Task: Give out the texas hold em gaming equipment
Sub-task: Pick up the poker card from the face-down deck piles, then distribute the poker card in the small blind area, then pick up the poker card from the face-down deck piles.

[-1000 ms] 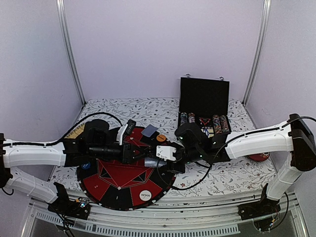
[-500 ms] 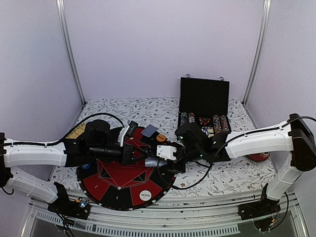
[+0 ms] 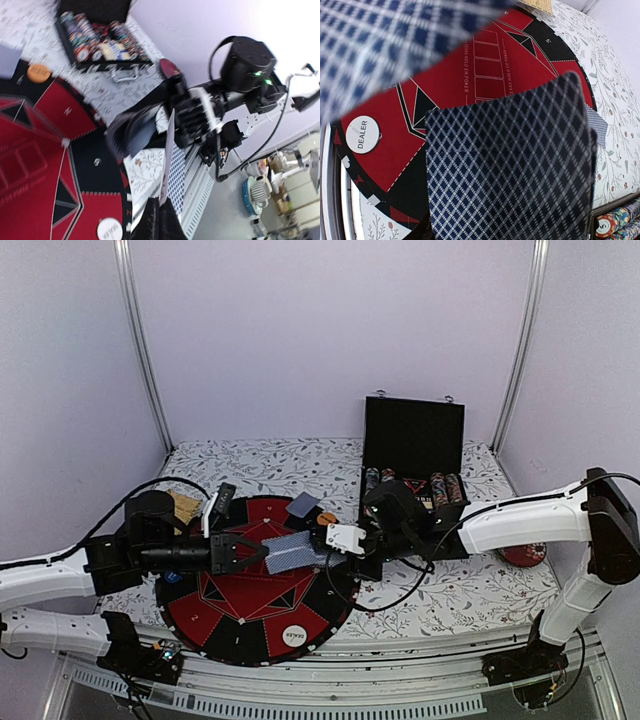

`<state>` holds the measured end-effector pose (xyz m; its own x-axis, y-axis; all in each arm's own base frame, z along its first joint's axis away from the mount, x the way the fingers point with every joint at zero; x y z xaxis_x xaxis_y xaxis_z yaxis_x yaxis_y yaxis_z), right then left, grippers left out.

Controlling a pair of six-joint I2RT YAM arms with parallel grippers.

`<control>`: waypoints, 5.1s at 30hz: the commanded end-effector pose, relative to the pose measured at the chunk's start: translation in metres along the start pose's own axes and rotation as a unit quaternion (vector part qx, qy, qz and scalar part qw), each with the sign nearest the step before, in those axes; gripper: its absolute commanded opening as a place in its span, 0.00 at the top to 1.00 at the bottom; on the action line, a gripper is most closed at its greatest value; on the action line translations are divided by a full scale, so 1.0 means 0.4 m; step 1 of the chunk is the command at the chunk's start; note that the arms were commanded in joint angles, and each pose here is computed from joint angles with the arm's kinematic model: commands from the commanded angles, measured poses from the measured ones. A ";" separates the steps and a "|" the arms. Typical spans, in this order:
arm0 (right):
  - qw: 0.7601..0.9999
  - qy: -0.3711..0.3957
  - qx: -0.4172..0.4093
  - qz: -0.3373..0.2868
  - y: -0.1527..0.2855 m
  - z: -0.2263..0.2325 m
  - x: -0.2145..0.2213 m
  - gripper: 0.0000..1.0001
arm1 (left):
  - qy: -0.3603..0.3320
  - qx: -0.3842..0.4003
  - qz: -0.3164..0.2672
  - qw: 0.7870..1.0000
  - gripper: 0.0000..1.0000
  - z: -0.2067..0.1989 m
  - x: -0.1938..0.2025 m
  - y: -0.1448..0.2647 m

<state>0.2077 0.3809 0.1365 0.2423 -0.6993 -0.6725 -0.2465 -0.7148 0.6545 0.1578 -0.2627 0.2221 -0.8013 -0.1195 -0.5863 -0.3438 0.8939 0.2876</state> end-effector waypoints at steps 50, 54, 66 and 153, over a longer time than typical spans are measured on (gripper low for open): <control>0.995 0.018 0.045 -0.088 0.078 -0.041 -0.051 0.54 | 0.271 -0.559 0.136 0.772 1.00 0.437 0.075 0.362; 0.995 0.018 0.046 -0.088 0.079 -0.041 -0.051 0.54 | 0.270 -0.572 0.143 0.761 1.00 0.442 0.080 0.389; 0.995 0.018 0.041 -0.088 0.078 -0.038 -0.053 0.55 | 0.274 -0.564 0.173 0.760 1.00 0.506 0.100 0.371; 0.994 0.001 -0.020 -0.109 0.078 0.013 -0.146 0.57 | -0.126 -0.108 0.017 0.986 0.41 -0.064 -0.060 -0.081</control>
<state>0.1823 0.3928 0.1804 0.2644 -0.5665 -0.7805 -0.1616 -0.8239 0.5432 0.1806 -0.3071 0.2528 -0.6650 0.0446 -0.7455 -0.4411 0.7820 0.4403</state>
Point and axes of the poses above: each gripper's point midway between its finger pads, its own y axis back along the fingers, its own z axis along the line the jaws close on, x = y × z, the point moved 3 cm from there along y, back along the fingers, and after that the axes turned 7 degrees about y, right-handed, at the moved point
